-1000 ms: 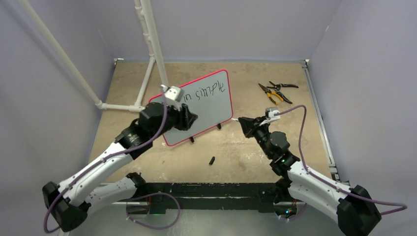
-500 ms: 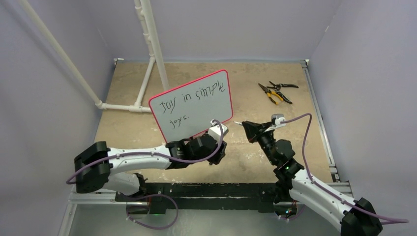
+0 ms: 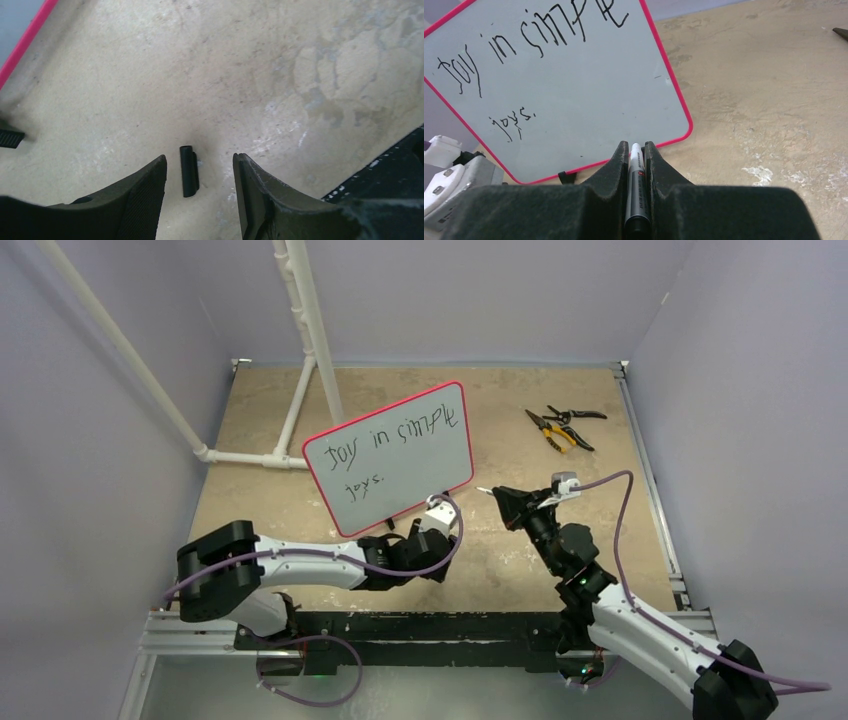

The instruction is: Write a sentence on the whiteboard

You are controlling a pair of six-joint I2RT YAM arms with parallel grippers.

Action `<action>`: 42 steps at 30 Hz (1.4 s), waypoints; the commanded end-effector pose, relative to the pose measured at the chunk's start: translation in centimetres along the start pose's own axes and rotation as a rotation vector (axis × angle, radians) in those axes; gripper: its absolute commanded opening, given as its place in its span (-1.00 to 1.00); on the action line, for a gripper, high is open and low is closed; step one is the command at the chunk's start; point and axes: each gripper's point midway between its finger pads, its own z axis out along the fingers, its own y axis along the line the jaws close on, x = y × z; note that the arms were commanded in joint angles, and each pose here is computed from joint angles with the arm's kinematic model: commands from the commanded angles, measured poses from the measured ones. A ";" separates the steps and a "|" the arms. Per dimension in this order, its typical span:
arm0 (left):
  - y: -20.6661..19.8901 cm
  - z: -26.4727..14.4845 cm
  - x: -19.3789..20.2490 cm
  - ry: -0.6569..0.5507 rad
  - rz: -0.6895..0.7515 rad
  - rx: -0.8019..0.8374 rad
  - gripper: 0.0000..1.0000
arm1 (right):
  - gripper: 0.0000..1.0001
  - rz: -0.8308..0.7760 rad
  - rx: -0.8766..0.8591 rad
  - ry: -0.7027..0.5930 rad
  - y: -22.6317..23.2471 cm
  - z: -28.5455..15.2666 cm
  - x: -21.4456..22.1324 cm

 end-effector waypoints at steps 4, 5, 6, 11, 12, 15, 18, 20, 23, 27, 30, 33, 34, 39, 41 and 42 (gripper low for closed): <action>1.5 0.2 1.6 0.042 0.002 -0.087 -0.03 | -1.00 -0.004 0.003 -0.025 0.0 0.4 -0.6; 1.3 0.3 1.8 0.049 0.010 -0.079 -0.03 | -1.00 -0.004 0.003 -0.025 0.0 0.4 -0.5; 1.1 0.4 2.0 0.058 0.021 -0.065 -0.03 | -1.00 -0.004 0.003 -0.027 0.0 0.5 -0.6; 1.0 1.3 3.6 0.127 0.066 -0.072 -0.14 | -1.00 -0.005 0.006 -0.025 0.0 0.5 -0.5; 1.2 1.4 3.9 0.142 0.078 -0.092 -0.18 | -1.00 -0.004 0.005 -0.025 0.0 0.5 -0.5; 1.8 1.7 4.7 0.177 0.111 -0.141 -0.29 | -1.00 -0.002 0.006 -0.028 0.0 0.4 -0.6; 2.1 1.9 5.1 0.192 0.118 -0.161 -0.40 | -1.00 -0.002 0.004 -0.030 0.0 0.3 -0.6; 2.4 1.9 5.1 0.190 0.113 -0.180 -0.50 | -1.00 -0.002 0.000 -0.029 0.1 0.3 -0.6; 2.8 1.7 5.1 0.183 0.108 -0.197 -0.65 | -1.00 -0.002 -0.005 -0.029 0.2 0.3 -0.6; 2.8 1.5 4.9 0.172 0.101 -0.191 -0.76 | -1.00 -0.003 -0.005 -0.027 0.2 0.3 -0.6; 2.8 1.4 4.8 0.165 0.099 -0.187 -0.83 | -1.00 -0.004 -0.006 -0.021 0.2 0.4 -0.5; 2.6 1.1 4.4 0.147 0.096 -0.170 -0.95 | -1.00 -0.005 -0.005 -0.018 0.2 0.4 -0.4; 2.5 1.0 4.1 0.134 0.092 -0.158 -0.99 | -1.00 -0.005 -0.004 -0.017 0.1 0.4 -0.3; 2.3 0.3 3.5 0.117 0.085 -0.138 -0.52 | -1.00 -0.006 -0.006 -0.015 0.2 0.5 -0.3; 2.3 0.2 3.7 0.126 0.085 -0.136 -0.43 | -1.00 -0.007 -0.005 -0.012 0.2 0.5 -0.2; 2.4 0.1 3.8 0.131 0.086 -0.136 -0.40 | -1.00 -0.008 -0.005 -0.010 0.2 0.5 -0.2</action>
